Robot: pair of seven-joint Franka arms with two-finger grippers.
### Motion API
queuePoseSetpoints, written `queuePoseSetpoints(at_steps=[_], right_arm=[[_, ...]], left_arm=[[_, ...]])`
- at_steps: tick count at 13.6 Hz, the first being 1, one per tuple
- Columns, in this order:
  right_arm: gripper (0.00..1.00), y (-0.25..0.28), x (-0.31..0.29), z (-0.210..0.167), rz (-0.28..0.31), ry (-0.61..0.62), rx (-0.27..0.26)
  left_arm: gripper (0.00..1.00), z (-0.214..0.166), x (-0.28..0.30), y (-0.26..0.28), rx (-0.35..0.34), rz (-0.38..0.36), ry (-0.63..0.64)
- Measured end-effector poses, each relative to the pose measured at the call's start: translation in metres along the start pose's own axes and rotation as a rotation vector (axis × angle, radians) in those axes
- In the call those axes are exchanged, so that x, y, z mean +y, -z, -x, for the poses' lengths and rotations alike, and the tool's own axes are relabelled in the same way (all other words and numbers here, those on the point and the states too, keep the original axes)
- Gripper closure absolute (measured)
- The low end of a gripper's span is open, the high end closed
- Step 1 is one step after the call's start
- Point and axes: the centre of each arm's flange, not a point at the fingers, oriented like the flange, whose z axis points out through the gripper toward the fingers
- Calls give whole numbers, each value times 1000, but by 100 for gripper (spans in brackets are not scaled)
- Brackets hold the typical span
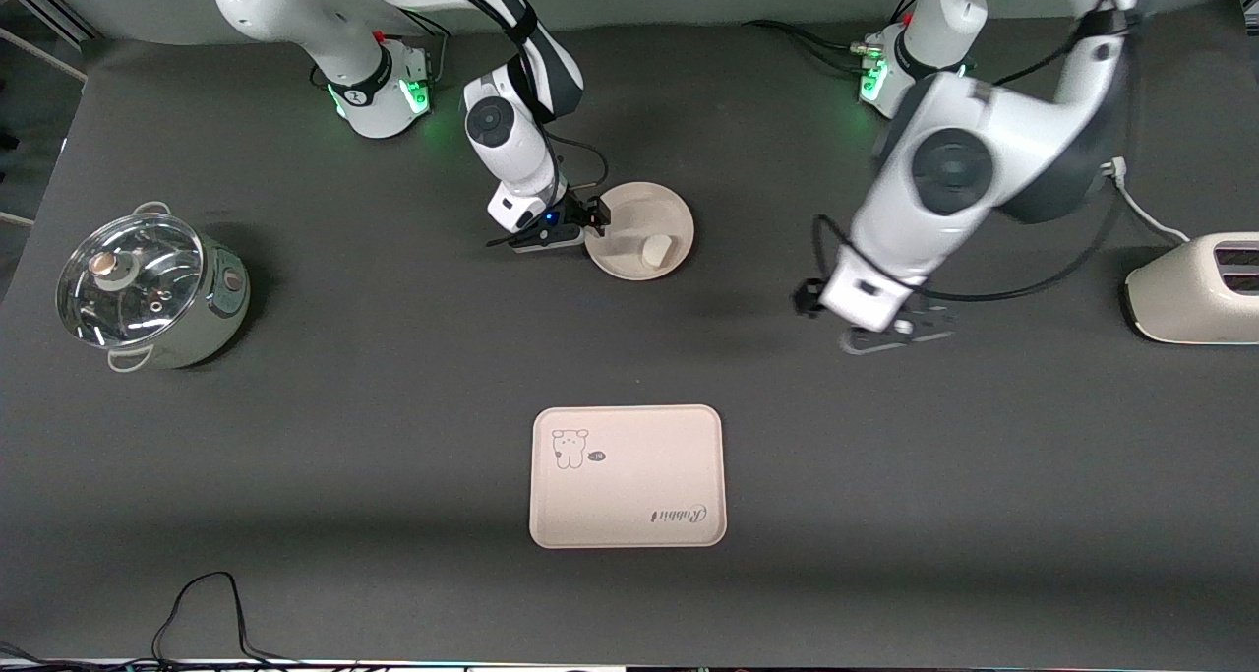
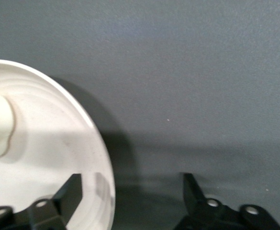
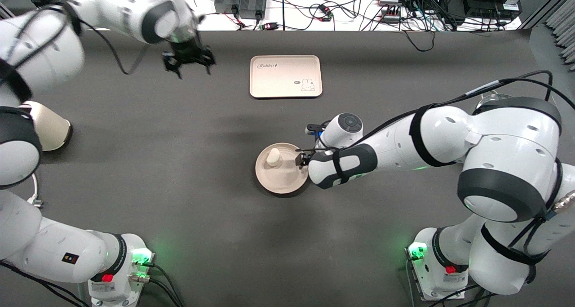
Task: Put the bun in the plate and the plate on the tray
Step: 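Grasp the plate rim with the right gripper while the left gripper withdraws, then carry the plate with the right gripper over the white tray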
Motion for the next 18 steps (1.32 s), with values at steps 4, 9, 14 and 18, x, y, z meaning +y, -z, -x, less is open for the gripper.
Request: queuePoseSetpoints(at_steps=[4,9,14,18], right_arm=[[62,6,-3,-10,-15,-12,16],[92,15,-11,-17,-51,-56,26],[95,35,-14,-45,-81,-111,-17],[95,86,-17,-100,-150,-166,-29]], left_arm=[[0,-35,-118,21,25,-6,-27],[0,-43,-234,44,4,-5,-124],[0,-19,-223,67,-52,-23,-115],[0,-10,-201,118,-28,-85,-78]])
